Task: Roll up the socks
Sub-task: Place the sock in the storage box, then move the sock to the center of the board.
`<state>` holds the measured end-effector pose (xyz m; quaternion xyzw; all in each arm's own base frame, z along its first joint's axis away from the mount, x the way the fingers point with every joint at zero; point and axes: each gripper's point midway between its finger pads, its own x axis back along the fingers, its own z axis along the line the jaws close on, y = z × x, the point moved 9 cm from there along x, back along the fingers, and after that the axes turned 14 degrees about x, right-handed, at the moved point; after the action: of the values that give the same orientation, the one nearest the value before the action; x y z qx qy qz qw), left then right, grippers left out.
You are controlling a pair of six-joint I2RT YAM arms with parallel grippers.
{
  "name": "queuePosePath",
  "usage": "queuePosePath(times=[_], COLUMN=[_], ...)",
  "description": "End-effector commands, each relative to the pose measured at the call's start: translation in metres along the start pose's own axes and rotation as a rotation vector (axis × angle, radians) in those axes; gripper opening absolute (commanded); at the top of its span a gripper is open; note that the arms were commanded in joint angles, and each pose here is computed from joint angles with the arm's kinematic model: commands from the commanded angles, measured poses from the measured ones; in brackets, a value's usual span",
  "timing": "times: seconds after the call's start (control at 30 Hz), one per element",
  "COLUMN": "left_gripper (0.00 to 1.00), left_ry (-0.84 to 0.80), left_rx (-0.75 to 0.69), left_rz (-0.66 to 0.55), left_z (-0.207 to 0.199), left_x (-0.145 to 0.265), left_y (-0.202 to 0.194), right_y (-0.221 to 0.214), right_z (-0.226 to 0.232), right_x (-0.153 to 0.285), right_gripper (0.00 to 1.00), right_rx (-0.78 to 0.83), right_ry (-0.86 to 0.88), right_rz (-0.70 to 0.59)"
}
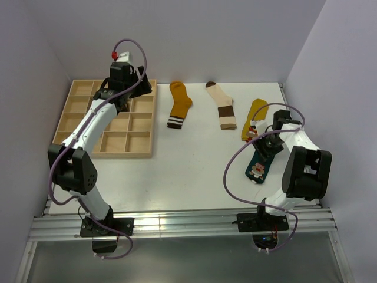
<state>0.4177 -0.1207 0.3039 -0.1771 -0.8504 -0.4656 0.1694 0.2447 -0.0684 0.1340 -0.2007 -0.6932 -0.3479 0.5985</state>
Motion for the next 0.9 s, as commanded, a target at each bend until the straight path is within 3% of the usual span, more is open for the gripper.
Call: queuePosePath(times=[0.0,0.4,0.6,0.87], left_gripper=[0.82,0.82,0.82,0.82], left_ry=[-0.045,-0.063,-0.072,-0.113], left_rx=[0.029,-0.009,-0.022,-0.027], left_rz=[-0.038,-0.001,0.003,0.022], left_z=[-0.003,-0.004,-0.005,-0.008], left_x=[0.011,0.024,0.034,0.050], left_y=[0.001,-0.027,-0.029,-0.031], right_y=[0.004,0.004,0.024,0.068], right_z=[-0.015,-0.002,0.017,0.050], right_x=[0.001,-0.032,-0.044,-0.047], right_gripper=[0.63,0.63,0.63,0.63], right_rx=[0.078,0.158,0.249,0.312], right_ry=[-0.104,-0.087,-0.037,0.135], right_rz=[-0.018,0.100,0.170,0.170])
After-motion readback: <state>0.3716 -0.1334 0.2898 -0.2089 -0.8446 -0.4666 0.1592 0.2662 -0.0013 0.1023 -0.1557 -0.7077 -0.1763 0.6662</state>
